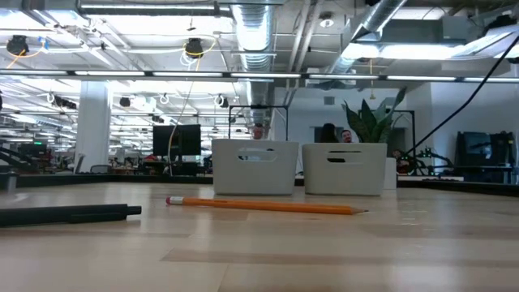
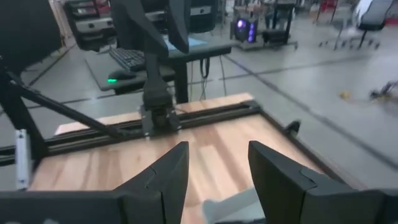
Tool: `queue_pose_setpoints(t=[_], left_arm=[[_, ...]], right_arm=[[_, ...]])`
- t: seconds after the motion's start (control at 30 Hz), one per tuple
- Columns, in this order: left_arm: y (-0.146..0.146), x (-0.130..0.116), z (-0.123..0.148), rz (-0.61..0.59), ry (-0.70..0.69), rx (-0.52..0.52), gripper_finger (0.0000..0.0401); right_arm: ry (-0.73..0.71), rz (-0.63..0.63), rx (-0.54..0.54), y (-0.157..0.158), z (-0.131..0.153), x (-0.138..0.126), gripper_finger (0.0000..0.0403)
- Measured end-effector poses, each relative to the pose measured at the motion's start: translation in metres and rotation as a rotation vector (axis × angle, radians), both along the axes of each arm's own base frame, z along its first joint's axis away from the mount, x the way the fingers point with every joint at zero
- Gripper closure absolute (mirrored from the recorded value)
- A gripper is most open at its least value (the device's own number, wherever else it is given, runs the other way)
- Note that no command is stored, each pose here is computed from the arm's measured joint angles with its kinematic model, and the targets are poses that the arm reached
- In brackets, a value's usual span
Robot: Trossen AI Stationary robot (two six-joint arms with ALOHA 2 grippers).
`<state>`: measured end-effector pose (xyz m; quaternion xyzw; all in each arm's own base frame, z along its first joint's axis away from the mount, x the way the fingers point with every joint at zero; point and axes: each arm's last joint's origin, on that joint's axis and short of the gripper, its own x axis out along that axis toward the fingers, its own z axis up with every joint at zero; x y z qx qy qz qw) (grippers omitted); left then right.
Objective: Sort pens & pencils
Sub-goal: Put the yellow pencil into the right gray bin
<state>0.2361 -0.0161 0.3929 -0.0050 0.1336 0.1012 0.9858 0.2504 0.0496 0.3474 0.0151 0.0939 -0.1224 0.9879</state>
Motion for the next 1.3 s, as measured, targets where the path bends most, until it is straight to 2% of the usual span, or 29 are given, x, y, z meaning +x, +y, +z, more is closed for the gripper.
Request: queue_pose_setpoints(t=[0.23,0.33,0.43,0.57,0.77,0.87,1.17,1.3], left_arm=[[0.004,-0.039,-0.047,0.009,-0.192,-0.105,0.0308],[0.006,-0.054,-0.061,0.021,-0.205,-0.163,0.0308],[0.006,-0.063,-0.071,0.024,-0.202,-0.175,0.0308],[0.007,-0.069,-0.079,0.023,-0.185,-0.175,0.0308],[0.006,-0.070,-0.085,0.001,-0.134,-0.176,0.0308],[0.006,-0.071,-0.089,0.003,-0.090,-0.172,0.0308],[0.006,-0.073,-0.098,0.011,0.000,-0.160,0.0308],[0.006,-0.074,-0.100,0.013,0.021,-0.158,0.0308]], right_arm=[[0.100,0.096,0.119,0.005,-0.015,0.004,0.0214],[0.145,0.110,0.152,0.007,-0.025,0.012,0.0214],[0.210,0.138,0.174,0.012,-0.037,0.025,0.0214],[0.285,0.192,0.202,0.020,-0.045,0.048,0.0214],[0.487,0.169,0.232,0.029,-0.064,0.081,0.0214],[0.553,0.210,0.248,0.034,-0.069,0.096,0.0214],[0.609,0.238,0.261,0.044,-0.092,0.131,0.0209],[0.660,0.187,0.331,0.046,-0.113,0.138,0.0204]])
